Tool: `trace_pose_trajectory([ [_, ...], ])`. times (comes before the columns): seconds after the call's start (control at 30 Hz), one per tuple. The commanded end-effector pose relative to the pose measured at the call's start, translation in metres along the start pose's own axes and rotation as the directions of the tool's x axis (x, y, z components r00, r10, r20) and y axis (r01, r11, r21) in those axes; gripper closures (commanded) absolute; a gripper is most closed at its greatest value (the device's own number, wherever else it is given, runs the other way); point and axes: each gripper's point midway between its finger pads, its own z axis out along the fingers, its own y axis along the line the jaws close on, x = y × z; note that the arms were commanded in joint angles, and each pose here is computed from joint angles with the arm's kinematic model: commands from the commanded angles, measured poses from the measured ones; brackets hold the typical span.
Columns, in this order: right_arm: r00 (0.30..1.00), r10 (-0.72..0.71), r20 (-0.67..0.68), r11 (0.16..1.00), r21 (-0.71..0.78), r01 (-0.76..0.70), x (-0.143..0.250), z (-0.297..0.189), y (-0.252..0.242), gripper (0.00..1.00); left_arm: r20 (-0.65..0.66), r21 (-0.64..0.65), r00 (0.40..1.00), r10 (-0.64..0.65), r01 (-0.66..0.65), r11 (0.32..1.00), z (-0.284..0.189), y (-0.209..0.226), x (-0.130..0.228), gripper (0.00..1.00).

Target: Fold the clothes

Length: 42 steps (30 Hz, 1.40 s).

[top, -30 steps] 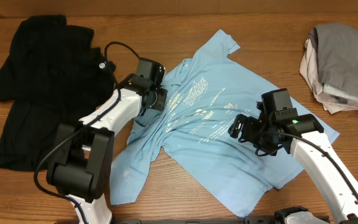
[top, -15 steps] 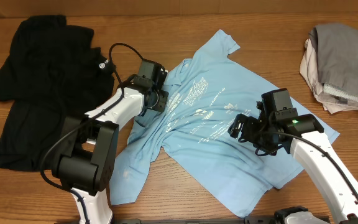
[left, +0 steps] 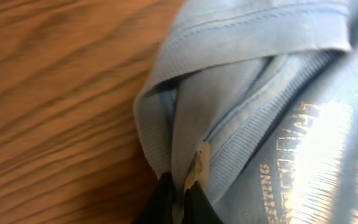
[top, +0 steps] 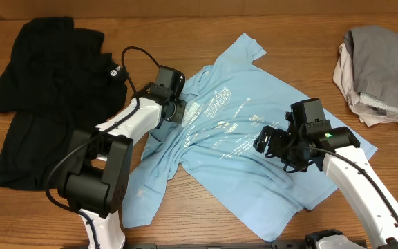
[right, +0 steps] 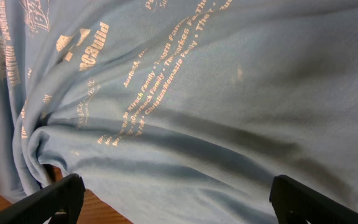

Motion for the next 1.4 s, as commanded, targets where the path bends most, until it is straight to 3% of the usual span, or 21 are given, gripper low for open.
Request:
trace_pose_trajectory([
  [0.0,0.999,-0.014,0.038,1.0,-0.015,0.015,-0.008,-0.008,0.006,0.0,0.058,-0.149,0.994,-0.087,0.095,0.984,-0.014,0.044,-0.015,0.92],
  [0.37,0.999,-0.015,0.039,1.0,-0.016,0.016,-0.009,-0.008,0.006,0.0,0.095,-0.242,0.961,-0.258,0.274,0.931,-0.016,0.136,-0.009,0.89],
  [0.57,0.998,-0.021,0.067,1.0,-0.02,0.022,-0.015,-0.008,0.008,0.0,0.108,-0.255,0.953,-0.285,0.303,0.918,-0.017,0.156,-0.008,0.61],
  [0.83,0.97,0.038,0.241,0.997,0.053,-0.052,-0.066,-0.019,-0.027,0.04,0.026,-0.212,0.957,-0.29,0.289,0.934,-0.052,0.149,-0.023,0.49],
  [1.13,0.951,0.128,0.281,0.985,0.08,-0.156,-0.113,0.004,-0.083,0.29,0.049,0.065,0.976,-0.213,0.21,0.976,-0.101,0.103,-0.077,0.34],
  [1.27,0.949,0.13,0.286,0.984,0.079,-0.159,-0.125,0.022,-0.088,0.62,0.108,0.13,0.983,-0.151,0.136,0.982,-0.102,0.082,-0.094,0.32],
  [1.37,0.948,0.133,0.29,0.985,0.065,-0.158,-0.131,0.03,-0.087,0.77,0.179,0.171,0.983,-0.045,0.014,0.985,-0.101,0.057,-0.111,0.33],
])
